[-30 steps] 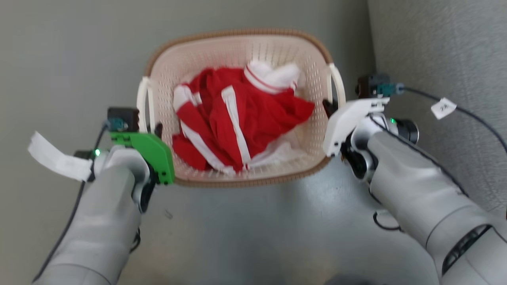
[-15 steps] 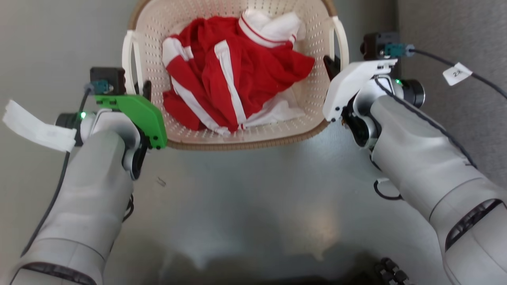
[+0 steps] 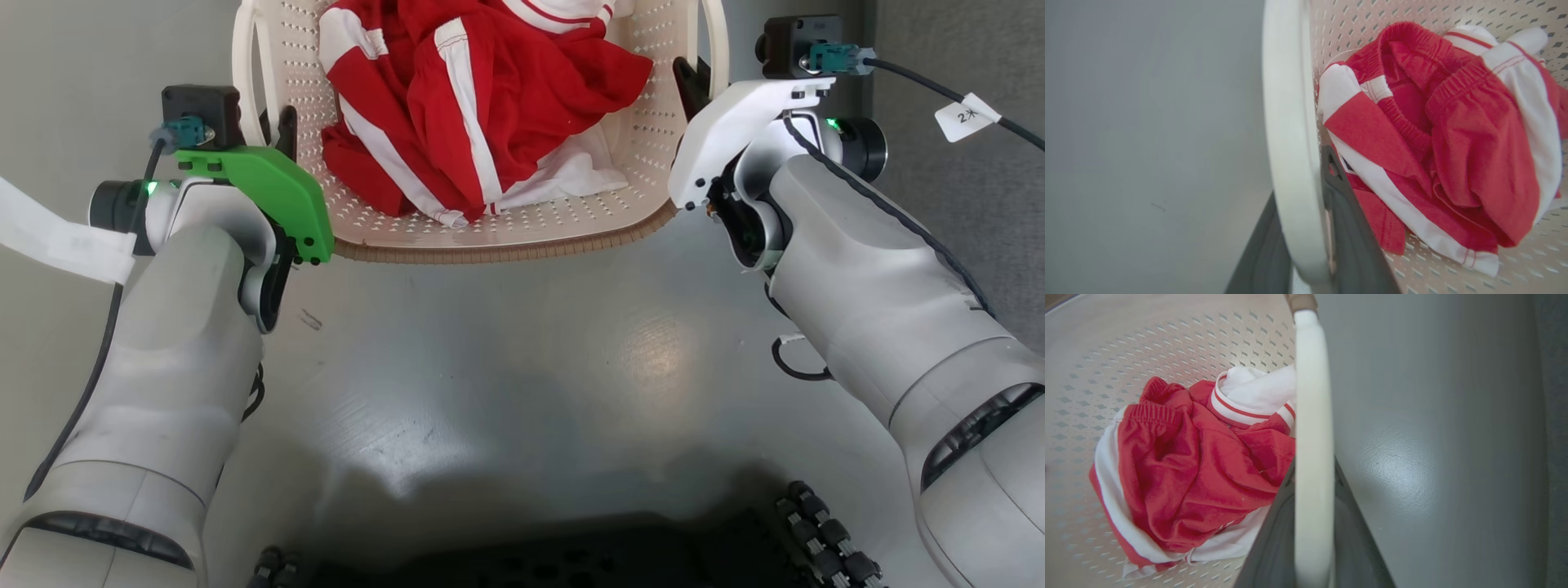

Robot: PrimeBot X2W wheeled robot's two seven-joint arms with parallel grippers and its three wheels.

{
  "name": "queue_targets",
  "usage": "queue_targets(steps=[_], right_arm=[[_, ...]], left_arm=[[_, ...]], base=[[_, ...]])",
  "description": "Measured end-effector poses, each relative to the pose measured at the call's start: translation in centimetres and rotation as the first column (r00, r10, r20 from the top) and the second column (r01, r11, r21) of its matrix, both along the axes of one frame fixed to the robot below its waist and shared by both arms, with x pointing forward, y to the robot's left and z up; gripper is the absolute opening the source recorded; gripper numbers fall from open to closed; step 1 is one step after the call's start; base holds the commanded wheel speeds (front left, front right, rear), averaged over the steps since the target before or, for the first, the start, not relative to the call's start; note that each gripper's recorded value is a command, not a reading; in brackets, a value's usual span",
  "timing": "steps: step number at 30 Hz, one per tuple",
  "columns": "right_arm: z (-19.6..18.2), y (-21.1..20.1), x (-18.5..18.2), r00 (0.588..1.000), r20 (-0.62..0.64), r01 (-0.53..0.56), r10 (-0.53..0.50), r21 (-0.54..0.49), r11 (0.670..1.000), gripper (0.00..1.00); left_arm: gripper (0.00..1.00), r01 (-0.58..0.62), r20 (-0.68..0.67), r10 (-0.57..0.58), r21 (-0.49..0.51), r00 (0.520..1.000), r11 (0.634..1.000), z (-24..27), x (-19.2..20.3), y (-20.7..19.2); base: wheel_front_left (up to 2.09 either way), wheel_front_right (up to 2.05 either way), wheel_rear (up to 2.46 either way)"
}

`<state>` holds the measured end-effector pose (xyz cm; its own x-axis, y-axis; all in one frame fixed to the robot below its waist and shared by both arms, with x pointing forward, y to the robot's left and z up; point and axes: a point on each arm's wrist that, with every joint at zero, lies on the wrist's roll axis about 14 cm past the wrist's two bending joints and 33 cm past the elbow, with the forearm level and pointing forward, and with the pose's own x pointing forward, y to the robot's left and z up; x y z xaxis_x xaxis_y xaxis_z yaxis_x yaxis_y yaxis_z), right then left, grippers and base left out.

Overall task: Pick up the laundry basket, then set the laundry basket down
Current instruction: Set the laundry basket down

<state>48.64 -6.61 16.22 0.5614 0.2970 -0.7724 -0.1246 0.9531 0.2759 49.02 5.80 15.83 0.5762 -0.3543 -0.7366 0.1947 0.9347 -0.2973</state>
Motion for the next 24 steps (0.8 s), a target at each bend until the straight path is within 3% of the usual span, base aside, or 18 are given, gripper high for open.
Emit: queue_targets(steps=[24], right_arm=[[-3.0, 0.2, -1.2, 0.999, -0.045, -0.012, 0.012, 0.0, 1.0, 0.0]], left_arm=[[0.0, -0.006, -0.045, 0.006, -0.004, 0.999, 1.0, -3.0, -1.3, -0.1]], base=[[0.0, 0.0, 0.0]])
